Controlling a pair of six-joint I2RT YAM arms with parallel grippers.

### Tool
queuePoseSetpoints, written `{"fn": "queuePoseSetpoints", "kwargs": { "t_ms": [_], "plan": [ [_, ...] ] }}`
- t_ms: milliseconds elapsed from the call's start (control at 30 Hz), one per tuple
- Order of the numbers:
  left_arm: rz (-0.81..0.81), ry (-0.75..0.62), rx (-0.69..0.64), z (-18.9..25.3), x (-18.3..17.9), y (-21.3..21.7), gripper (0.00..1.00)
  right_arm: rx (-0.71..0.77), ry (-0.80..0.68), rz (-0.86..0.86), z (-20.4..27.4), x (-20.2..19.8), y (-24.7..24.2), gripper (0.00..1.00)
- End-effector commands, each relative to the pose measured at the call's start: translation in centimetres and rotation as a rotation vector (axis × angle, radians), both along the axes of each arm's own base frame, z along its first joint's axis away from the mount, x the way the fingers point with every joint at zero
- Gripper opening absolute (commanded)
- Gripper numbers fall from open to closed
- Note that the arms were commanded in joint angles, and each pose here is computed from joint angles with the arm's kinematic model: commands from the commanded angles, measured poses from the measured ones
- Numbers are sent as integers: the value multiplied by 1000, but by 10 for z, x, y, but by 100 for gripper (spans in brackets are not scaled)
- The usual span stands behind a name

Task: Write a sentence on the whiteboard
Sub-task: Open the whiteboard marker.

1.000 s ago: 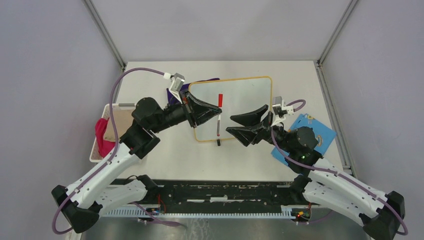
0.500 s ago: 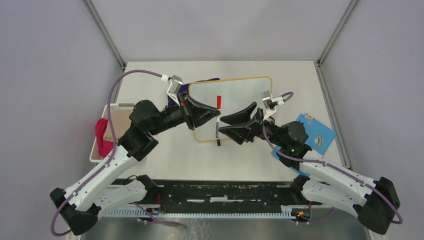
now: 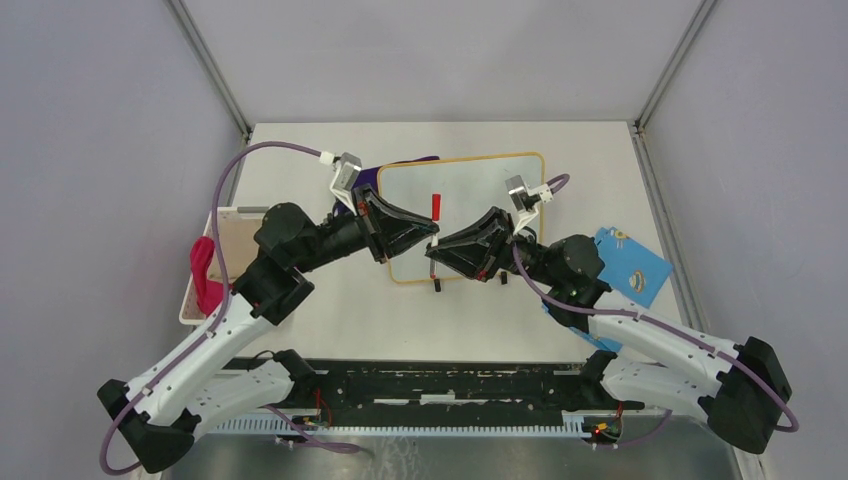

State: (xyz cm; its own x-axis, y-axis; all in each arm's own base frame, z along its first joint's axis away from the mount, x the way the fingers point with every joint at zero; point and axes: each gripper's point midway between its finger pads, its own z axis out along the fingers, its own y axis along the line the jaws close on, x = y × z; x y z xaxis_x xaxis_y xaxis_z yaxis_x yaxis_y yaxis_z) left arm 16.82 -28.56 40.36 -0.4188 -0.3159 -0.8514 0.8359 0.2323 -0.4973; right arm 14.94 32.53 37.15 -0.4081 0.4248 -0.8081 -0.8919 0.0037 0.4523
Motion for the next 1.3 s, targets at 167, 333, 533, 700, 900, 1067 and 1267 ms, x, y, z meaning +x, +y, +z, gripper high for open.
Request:
{"fn": "queuePoseSetpoints", "kwargs": {
  "t_ms": [167, 333, 533, 700, 900, 1067, 1267],
  "plan": [
    [-76, -87, -22, 20, -26, 7, 54, -40, -185, -16, 23, -14, -9, 0],
    [-95, -117, -37, 28, -35, 12, 76, -142, -237, -29, 4, -18, -17, 0],
    [-159, -109, -23, 30, -38, 3, 77, -175, -249, 18, -6, -29, -19, 0],
    [-190, -94, -9, 29, -36, -6, 75, -185, -258, 20, -6, -30, -19, 0],
    [-208, -65, 9, 21, -34, -12, 65, -195, -250, -5, -8, -25, -20, 0],
    [-214, -59, 25, 13, -36, -15, 50, -193, -247, -19, -7, -23, -20, 0],
    [-208, -50, 45, 3, -36, -14, 45, -194, -237, -32, -9, -20, -21, 0]
  ]
}}
